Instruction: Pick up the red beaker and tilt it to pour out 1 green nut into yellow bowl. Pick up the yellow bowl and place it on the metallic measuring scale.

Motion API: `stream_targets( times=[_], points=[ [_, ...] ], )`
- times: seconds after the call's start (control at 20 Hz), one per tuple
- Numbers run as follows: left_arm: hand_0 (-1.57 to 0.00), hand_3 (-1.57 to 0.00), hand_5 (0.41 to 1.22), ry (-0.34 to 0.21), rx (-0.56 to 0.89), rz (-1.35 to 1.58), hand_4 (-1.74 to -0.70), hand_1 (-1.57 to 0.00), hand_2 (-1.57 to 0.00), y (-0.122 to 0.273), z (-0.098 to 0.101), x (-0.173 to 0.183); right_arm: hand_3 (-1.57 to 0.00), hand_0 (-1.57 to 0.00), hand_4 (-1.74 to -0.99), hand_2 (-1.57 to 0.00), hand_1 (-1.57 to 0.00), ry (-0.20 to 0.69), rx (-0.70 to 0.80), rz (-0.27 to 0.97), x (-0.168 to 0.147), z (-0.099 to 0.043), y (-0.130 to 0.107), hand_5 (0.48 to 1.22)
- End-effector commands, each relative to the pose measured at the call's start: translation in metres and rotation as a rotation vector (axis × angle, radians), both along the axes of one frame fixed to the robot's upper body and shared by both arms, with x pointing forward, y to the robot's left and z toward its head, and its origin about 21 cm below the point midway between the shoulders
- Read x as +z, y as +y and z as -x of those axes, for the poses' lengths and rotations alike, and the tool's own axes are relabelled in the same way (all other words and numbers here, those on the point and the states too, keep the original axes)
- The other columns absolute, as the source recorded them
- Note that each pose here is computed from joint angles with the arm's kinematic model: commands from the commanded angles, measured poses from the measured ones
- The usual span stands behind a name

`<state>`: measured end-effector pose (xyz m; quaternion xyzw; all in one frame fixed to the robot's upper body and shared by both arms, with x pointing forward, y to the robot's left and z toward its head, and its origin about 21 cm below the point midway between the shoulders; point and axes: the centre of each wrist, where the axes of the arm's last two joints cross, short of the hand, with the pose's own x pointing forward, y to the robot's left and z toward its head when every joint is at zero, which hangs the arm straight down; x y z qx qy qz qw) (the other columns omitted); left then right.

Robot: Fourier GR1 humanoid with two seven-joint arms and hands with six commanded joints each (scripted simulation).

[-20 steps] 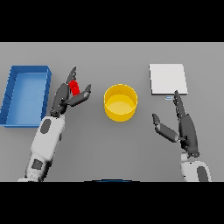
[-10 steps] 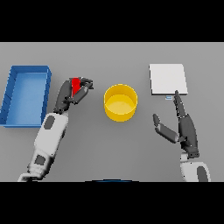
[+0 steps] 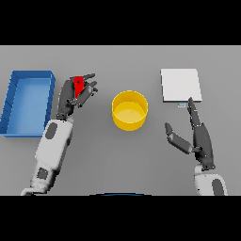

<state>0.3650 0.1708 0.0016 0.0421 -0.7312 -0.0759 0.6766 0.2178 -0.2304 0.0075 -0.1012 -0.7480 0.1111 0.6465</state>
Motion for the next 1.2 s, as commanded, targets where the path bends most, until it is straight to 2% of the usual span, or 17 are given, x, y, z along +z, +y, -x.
stream_targets(
  times=[0.0, 0.15, 0.25, 0.35, 0.6, 0.75, 0.9, 1.15],
  points=[
    [-1.55, -1.54, 1.114, -0.024, -0.017, -0.018, -1.71, -1.55, -1.55, -0.002, -0.001, 0.009, 0.00, 0.00, -1.263, 0.00, 0.00, 0.012, 0.000, -0.002, -0.003, -0.001, 0.001, 0.652],
    [-1.56, -1.55, 1.117, -0.051, -0.076, -0.149, -1.72, -1.56, -1.56, -0.007, -0.003, 0.031, 0.00, 0.00, -1.261, 0.00, 0.00, 0.000, 0.008, 0.007, 0.001, -0.002, 0.002, 0.661],
    [-1.56, -1.56, 1.124, -0.030, -0.129, -0.289, -1.73, -1.56, -1.56, -0.012, -0.005, 0.043, 0.00, 0.00, -1.253, 0.00, 0.00, 0.004, 0.000, 0.018, 0.000, 0.002, -0.001, 0.666],
    [-1.56, -1.56, 1.122, -0.017, -0.157, -0.376, -1.73, -1.56, -1.56, -0.015, -0.007, 0.048, 0.00, 0.00, -1.256, 0.00, 0.00, 0.001, -0.004, 0.028, 0.001, -0.001, 0.000, 0.674],
    [-1.57, -1.56, 1.114, -0.002, -0.183, -0.517, -1.73, -1.57, -1.57, -0.019, -0.011, 0.058, 0.00, 0.00, -1.254, 0.00, 0.00, 0.009, -0.007, 0.027, 0.004, -0.001, 0.001, 0.680],
    [-1.57, -1.57, 1.131, -0.013, -0.185, -0.747, -1.74, -1.57, -1.57, -0.031, -0.013, 0.069, 0.00, 0.00, -1.252, 0.00, 0.00, 0.019, 0.006, 0.015, 0.001, 0.002, 0.003, 0.685],
    [-1.57, -1.57, 1.127, -0.066, -0.230, -0.982, -1.74, -1.57, -1.57, -0.040, -0.015, 0.072, 0.00, 0.00, -1.256, 0.00, 0.00, 0.024, 0.000, 0.008, 0.003, 0.002, 0.006, 0.690],
    [-1.57, -1.57, 1.190, -0.157, -0.290, -1.268, -1.74, -1.57, -1.57, -0.054, -0.021, 0.088, 0.00, 0.00, -1.274, 0.00, 0.00, 0.032, 0.003, 0.017, 0.005, 0.002, 0.003, 0.704]
  ],
)
